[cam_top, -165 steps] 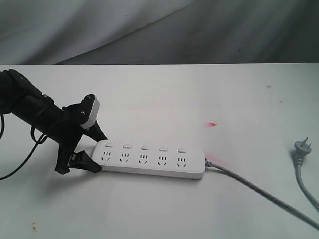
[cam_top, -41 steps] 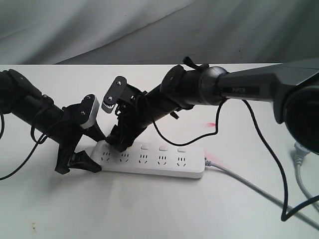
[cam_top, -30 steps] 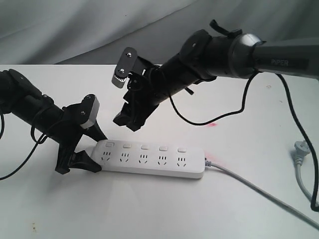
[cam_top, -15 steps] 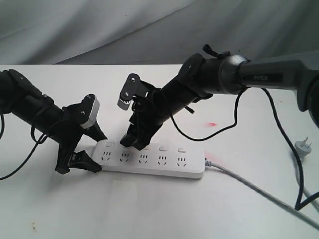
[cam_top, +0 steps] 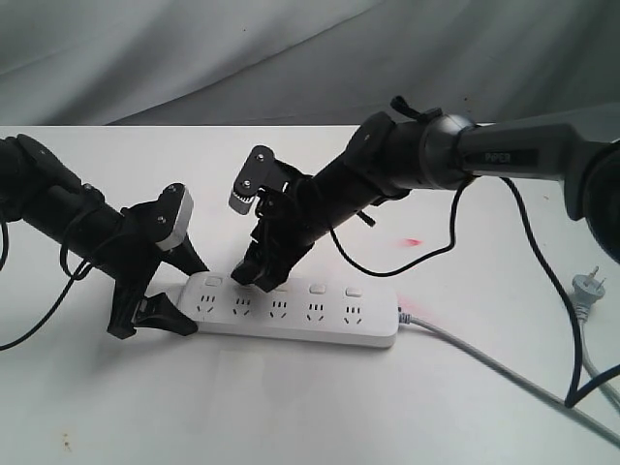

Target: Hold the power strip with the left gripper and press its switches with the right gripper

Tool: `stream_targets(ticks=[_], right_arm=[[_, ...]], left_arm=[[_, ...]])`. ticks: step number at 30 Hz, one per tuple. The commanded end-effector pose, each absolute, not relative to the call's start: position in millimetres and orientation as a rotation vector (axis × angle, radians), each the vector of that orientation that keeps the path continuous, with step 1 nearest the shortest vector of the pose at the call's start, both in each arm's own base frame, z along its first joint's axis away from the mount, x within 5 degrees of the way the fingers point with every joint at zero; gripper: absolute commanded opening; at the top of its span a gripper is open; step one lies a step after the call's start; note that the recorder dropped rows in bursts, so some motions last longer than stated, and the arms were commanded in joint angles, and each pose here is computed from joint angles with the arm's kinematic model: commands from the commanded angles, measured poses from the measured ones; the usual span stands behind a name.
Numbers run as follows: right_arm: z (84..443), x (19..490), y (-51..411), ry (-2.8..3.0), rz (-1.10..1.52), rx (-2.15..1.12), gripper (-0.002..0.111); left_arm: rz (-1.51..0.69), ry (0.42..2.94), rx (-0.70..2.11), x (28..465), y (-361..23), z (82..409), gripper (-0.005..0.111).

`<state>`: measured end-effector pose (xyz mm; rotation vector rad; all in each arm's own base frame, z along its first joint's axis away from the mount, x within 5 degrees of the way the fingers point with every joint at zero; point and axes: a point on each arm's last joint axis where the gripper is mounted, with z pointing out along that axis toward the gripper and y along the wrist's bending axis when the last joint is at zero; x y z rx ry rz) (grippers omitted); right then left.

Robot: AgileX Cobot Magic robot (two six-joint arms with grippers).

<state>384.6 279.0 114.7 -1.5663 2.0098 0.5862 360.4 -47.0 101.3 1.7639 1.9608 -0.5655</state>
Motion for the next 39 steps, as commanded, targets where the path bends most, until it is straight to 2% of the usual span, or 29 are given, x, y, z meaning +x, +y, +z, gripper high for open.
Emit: stream_targets(ticks=[1, 29, 35, 39], right_arm=[[101.3, 384.0, 274.6, 2.007, 0.512, -1.656, 0.066], [95.6, 374.2, 282.5, 1.968, 0.375, -1.813, 0.066], [78.8, 368.3, 286.2, 1.980, 0.342, -1.881, 0.066], [81.7, 368.3, 287.8, 1.981, 0.347, -1.865, 0.066]], left_arm=[[-0.551, 1.947, 1.766, 361.9, -49.6, 103.7, 0.000], [-0.551, 1.947, 1.766, 361.9, -49.6, 103.7, 0.000], [-0.551, 1.947, 1.766, 361.9, -49.6, 103.7, 0.000], [-0.551, 1.947, 1.766, 361.9, -49.6, 103.7, 0.000]])
